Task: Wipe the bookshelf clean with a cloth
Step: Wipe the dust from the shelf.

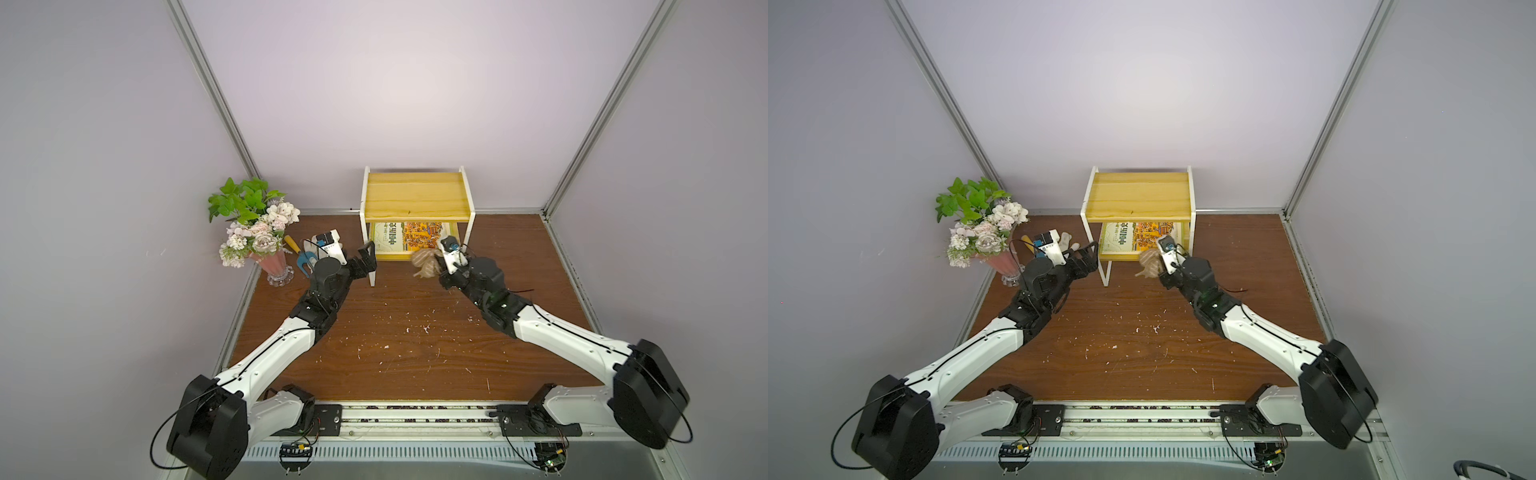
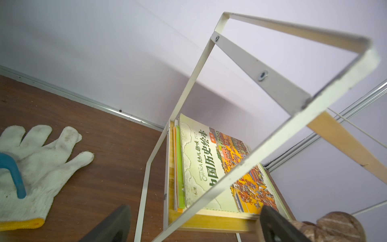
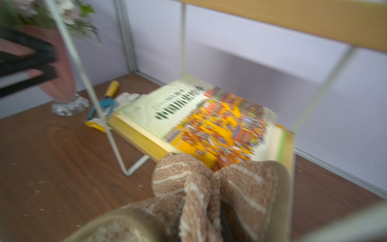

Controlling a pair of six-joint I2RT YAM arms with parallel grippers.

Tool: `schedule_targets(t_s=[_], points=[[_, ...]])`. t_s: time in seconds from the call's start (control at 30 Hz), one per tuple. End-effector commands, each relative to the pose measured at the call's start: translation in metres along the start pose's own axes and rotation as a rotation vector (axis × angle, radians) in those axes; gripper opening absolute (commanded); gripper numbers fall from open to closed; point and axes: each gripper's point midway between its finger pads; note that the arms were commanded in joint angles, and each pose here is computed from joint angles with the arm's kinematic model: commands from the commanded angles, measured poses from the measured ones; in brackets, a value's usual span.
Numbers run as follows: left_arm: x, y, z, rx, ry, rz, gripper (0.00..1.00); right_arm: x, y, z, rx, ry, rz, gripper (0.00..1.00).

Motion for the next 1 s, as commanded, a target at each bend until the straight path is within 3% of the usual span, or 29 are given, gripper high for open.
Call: schedule_targets(t_s=[0.0,0.07,0.13,0.23,0.3,0.4,0.5,0.57,0.63,0.73,0.83,0.9,0.97], points=[[-0.017,-0.007,0.006,0.009,-0.055,0.027,0.99,-0.063,0.038,0.012,-0.179,-0.202,0.081,0.00],[-0.013,-0.011,0.009,0.035,-0.034,0.026,0.99,-0.065,0.029,0.015,-0.131,-0.193,0.093,0.00],[-0.008,-0.017,0.009,0.076,-0.016,0.019,0.99,-0.033,-0.008,0.011,0.064,-0.043,0.034,0.00],[-0.005,-0.014,0.009,0.086,-0.020,0.013,0.99,0.031,-0.076,-0.032,0.334,0.175,-0.049,0.00],[-0.006,-0.012,0.010,0.070,-0.027,0.024,0.99,0.061,-0.105,-0.066,0.402,0.264,-0.042,0.00],[-0.007,-0.009,0.012,0.049,-0.028,0.042,0.99,0.050,-0.107,-0.092,0.352,0.208,-0.037,0.00],[-0.010,-0.007,0.012,0.033,-0.041,0.046,0.99,-0.021,-0.096,-0.093,0.205,-0.017,-0.004,0.00],[-0.012,-0.008,0.012,0.037,-0.044,0.052,0.99,-0.069,-0.120,-0.101,0.275,-0.133,-0.002,0.00],[-0.013,-0.010,0.012,0.040,-0.042,0.062,0.99,-0.090,-0.147,-0.106,0.390,-0.174,0.003,0.00],[-0.011,-0.006,0.011,0.028,-0.039,0.077,1.00,-0.053,-0.149,-0.099,0.431,-0.122,0.040,0.00],[-0.006,-0.002,0.011,0.018,-0.027,0.100,1.00,0.033,-0.105,-0.082,0.286,-0.008,0.118,0.00],[-0.004,0.001,0.013,0.008,-0.023,0.109,0.99,0.076,-0.097,-0.074,0.266,0.096,0.158,0.00],[-0.006,0.003,0.015,-0.012,-0.027,0.105,0.98,0.064,-0.111,-0.072,0.289,0.131,0.153,0.00]])
Point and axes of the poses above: each gripper's point midway between its finger pads, its own z axis out along the fingers, its own y axis along the line the jaws close on, x = y × z, and after that the axes turned 12 degrees about -z, right-handed
